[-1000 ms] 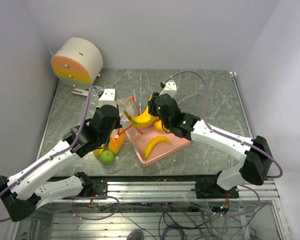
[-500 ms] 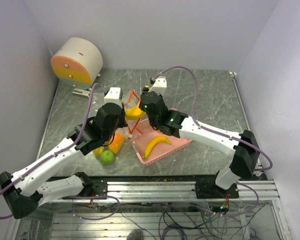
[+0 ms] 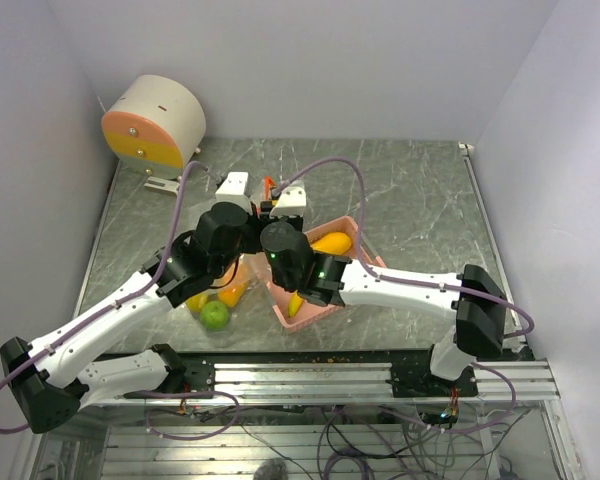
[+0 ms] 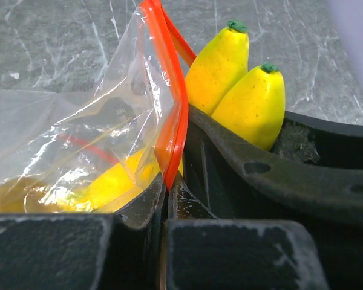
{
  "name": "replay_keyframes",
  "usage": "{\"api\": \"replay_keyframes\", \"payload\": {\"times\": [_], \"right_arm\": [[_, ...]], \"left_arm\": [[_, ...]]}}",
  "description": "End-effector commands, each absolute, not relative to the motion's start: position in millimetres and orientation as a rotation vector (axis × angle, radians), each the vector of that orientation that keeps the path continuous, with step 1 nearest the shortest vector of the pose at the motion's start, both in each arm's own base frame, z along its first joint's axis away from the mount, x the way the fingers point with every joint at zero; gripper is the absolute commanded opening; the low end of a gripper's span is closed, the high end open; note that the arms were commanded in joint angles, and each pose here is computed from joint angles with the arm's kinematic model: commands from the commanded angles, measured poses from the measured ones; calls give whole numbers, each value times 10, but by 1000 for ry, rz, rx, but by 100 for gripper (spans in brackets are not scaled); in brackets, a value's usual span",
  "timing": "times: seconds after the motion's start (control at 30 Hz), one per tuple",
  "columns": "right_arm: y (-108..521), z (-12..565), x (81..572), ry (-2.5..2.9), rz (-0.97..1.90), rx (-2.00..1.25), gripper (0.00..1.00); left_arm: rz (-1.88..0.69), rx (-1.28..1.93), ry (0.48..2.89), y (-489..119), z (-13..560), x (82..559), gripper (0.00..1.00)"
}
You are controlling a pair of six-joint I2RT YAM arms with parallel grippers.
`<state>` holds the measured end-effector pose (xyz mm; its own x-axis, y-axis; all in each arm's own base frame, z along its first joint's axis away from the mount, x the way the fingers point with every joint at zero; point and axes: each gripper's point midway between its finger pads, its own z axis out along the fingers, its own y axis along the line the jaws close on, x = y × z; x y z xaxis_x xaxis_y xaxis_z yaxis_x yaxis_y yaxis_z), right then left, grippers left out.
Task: Place the food in the zip-top bag and seal the zipper
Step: Place the fake fruit in the zipper food storage bag.
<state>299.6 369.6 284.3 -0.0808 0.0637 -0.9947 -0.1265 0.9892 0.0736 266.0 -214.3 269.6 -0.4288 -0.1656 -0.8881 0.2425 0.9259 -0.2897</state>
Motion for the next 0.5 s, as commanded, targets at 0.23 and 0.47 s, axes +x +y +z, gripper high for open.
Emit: {"api": "replay_keyframes", "payload": {"times": [0.23, 0.47], "right_arm": [[3462, 3082, 2908, 1626, 291, -116, 70], [3485, 3351, 2735, 1617, 593, -254, 73]], "left_arm": [[-543, -61, 1835, -1992, 3123, 2612, 7], [-535, -79, 1823, -1934, 3161, 2598, 7]]}}
